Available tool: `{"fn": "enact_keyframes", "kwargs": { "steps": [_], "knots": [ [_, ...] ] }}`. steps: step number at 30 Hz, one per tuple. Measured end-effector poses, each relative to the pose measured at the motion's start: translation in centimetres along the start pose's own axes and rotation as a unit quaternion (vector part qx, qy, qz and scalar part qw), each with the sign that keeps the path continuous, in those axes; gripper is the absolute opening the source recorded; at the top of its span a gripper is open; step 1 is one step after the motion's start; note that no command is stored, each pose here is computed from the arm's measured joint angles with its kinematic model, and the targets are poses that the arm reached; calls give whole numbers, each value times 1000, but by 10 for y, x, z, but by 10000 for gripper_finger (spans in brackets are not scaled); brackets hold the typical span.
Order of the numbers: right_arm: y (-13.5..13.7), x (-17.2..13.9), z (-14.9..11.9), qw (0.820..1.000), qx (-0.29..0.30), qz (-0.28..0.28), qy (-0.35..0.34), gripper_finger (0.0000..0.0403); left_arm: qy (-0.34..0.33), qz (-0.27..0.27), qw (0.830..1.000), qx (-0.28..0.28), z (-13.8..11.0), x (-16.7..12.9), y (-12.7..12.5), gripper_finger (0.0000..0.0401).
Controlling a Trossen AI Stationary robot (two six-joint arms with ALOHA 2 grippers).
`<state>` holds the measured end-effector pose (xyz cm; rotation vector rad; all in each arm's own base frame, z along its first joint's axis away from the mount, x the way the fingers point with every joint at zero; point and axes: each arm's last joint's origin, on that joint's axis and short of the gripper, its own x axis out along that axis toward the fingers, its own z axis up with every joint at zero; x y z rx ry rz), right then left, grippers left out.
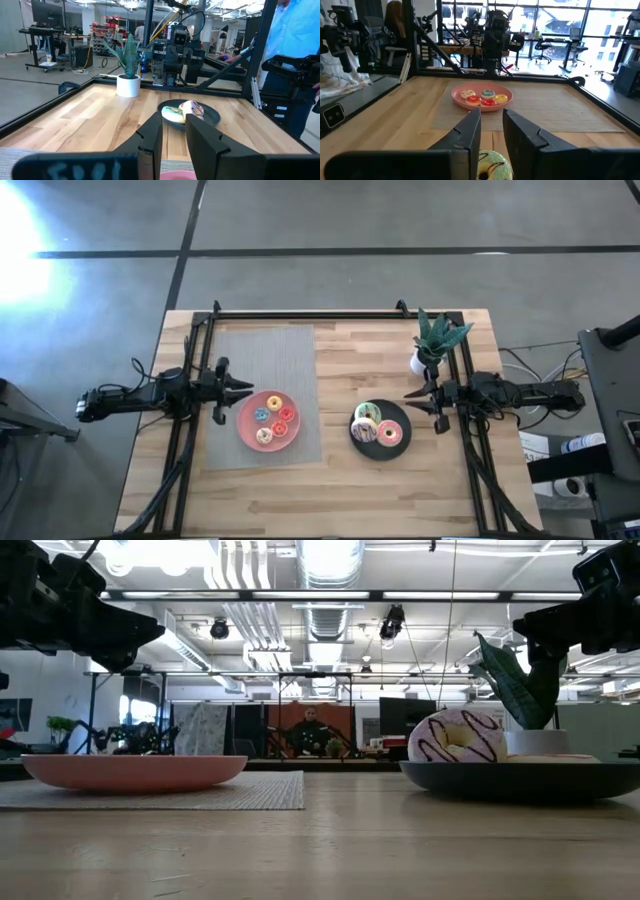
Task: Pick & Place donuts
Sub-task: Return to Home Position
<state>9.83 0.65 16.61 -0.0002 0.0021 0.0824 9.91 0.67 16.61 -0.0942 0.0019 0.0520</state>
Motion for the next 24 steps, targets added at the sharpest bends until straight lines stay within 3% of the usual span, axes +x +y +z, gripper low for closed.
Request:
{"fn": "enact_keyframes", "kwargs": {
  "steps": [12,24],
  "knots": [
    [0,0,0,1000,0,0,0,87,0,0,1000,0,0,0,0,60],
    [0,0,0,1000,0,0,0,68,0,0,1000,0,0,0,0,60]
  ]
}}
